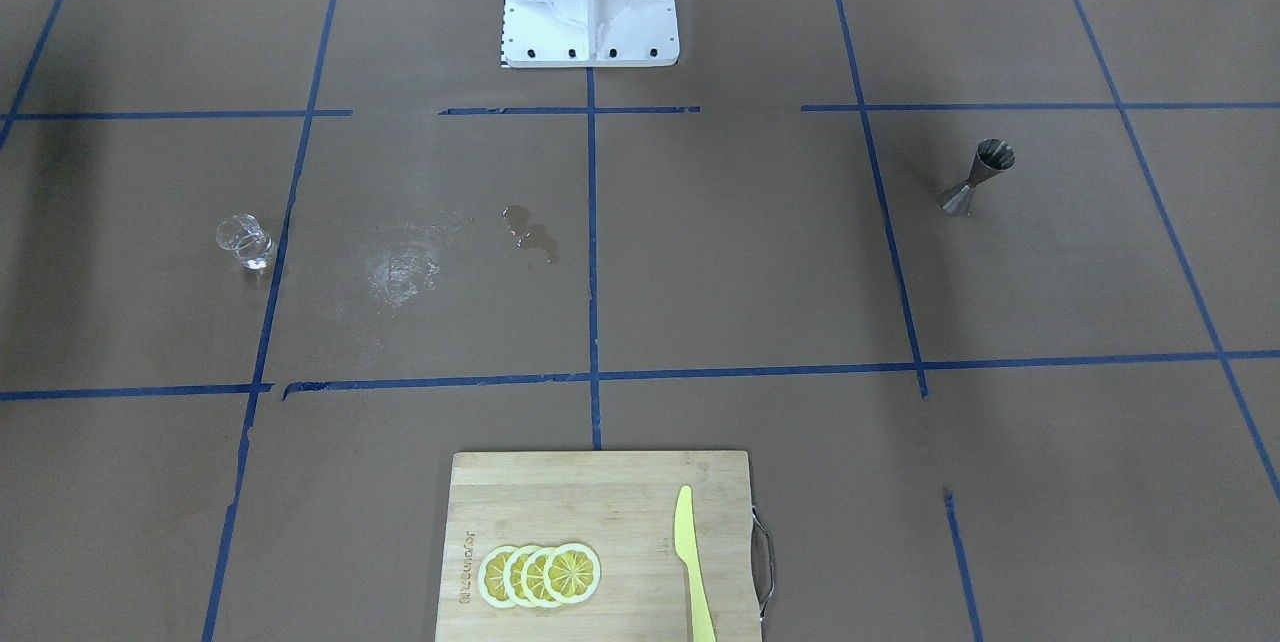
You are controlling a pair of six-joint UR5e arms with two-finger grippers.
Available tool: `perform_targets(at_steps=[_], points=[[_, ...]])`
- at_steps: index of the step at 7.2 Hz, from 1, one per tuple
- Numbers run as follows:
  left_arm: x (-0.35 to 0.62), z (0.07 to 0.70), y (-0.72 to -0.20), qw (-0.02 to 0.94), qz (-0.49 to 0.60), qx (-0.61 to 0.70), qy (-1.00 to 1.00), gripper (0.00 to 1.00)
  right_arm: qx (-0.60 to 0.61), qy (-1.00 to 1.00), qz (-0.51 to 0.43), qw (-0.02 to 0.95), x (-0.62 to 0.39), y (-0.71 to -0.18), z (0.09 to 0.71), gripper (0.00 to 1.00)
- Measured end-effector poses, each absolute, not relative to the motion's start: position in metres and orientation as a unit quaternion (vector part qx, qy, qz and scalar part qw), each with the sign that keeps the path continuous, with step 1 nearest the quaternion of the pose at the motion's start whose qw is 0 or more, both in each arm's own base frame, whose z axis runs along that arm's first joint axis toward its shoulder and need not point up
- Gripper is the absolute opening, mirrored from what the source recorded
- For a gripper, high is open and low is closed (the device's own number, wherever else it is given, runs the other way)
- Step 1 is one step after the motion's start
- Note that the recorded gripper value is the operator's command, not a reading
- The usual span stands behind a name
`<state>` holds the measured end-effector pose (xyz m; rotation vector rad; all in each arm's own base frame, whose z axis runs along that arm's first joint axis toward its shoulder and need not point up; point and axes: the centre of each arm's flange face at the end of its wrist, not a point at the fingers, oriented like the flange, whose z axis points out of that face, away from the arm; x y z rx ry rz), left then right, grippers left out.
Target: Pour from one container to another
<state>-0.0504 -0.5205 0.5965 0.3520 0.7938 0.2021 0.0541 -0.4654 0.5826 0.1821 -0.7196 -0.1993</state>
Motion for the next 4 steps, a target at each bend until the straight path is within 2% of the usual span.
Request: perform_targets(at_steps=[2,4], points=[[-0.052,0.632,-0.471,0.908,0.110,0.134,0.382,1.00,0.054,-0.372,-0.090,0.922,0.059,-0.444,0.614,1.00],[-0.054,0.630,-0.446,0.914,0.090,0.085,0.385,1.00,0.034,-0.376,-0.084,0.922,0.060,-0.424,0.635,1.00]])
